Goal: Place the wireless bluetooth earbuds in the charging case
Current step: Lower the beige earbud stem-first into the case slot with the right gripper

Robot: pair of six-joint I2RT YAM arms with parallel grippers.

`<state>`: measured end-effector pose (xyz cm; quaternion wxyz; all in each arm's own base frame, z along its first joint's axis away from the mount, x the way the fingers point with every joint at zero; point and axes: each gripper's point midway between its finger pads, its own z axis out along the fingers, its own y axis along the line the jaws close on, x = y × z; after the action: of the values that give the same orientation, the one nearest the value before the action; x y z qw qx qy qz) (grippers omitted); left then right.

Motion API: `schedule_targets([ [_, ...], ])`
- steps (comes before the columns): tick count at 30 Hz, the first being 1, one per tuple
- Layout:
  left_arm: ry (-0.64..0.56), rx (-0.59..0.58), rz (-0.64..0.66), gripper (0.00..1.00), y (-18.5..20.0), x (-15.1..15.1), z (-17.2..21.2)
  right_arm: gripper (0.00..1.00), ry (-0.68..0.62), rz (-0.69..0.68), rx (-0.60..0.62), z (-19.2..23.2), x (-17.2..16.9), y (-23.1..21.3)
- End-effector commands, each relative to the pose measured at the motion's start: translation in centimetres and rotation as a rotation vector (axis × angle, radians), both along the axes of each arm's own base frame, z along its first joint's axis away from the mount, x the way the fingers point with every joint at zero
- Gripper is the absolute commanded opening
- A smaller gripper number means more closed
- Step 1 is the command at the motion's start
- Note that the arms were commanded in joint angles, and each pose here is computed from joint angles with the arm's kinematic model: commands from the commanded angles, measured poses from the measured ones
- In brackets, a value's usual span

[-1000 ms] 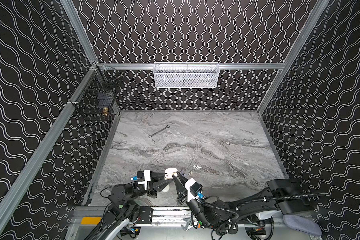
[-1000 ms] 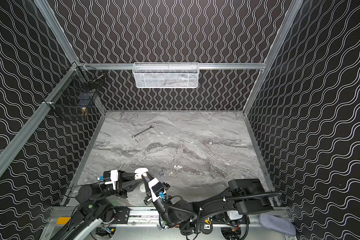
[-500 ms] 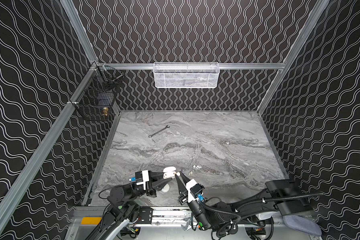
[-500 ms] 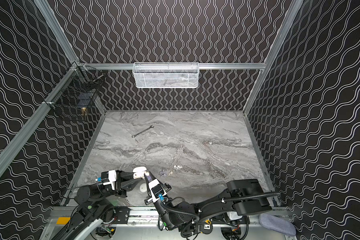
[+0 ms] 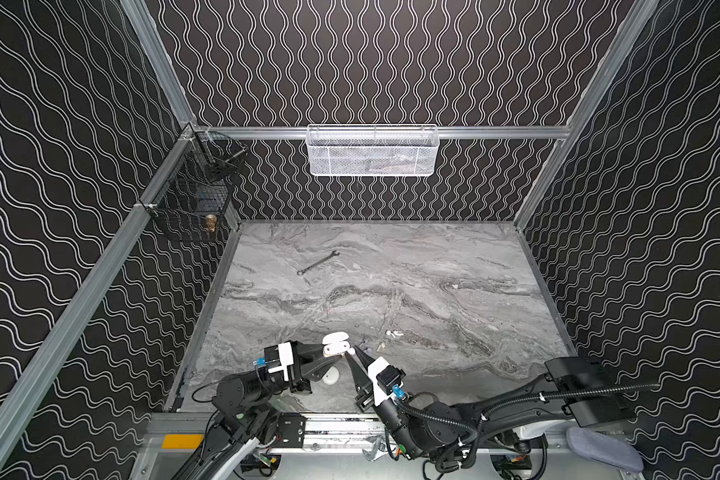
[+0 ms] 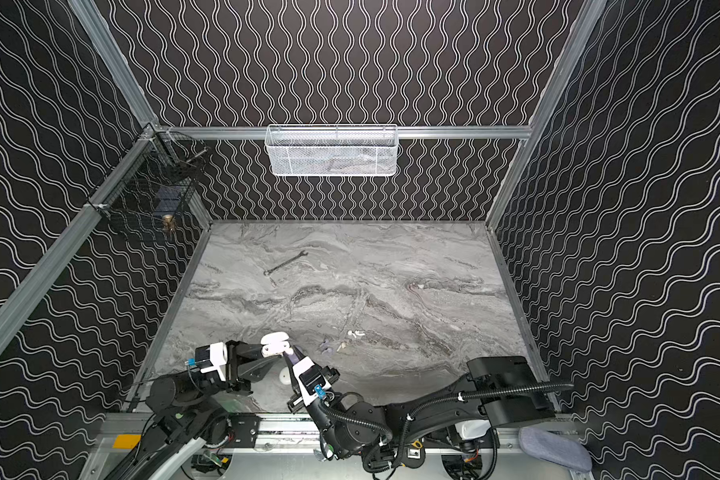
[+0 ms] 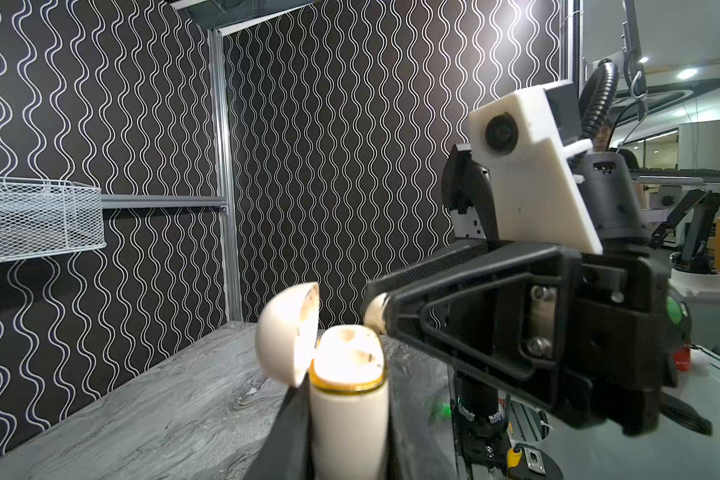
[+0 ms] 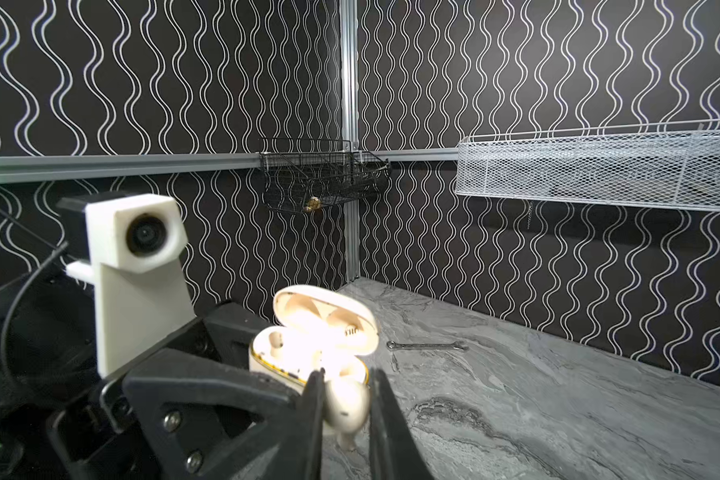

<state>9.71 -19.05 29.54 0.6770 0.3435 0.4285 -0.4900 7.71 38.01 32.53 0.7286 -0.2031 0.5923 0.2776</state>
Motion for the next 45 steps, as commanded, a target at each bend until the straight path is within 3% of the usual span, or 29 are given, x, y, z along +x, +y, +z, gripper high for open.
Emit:
schedule_targets([
  [1, -0.08, -0.002, 0.035, 0.0, 0.2, 0.0, -0.4, 0.0, -0.023, 0.02, 0.055, 2.2, -0.3, -1.1],
  [18, -0.253, -0.039, -0.043, 0.0, -0.5, -1.6, 0.0, 0.0, -0.072, 0.097, 0.085, 3.0, -1.0, -1.6],
  [45, -0.229, -0.032, -0.005, 0.0, -0.2, -1.1, -0.2, 0.0, -0.081, 0.156, 0.029, 3.2, -1.2, 1.1],
])
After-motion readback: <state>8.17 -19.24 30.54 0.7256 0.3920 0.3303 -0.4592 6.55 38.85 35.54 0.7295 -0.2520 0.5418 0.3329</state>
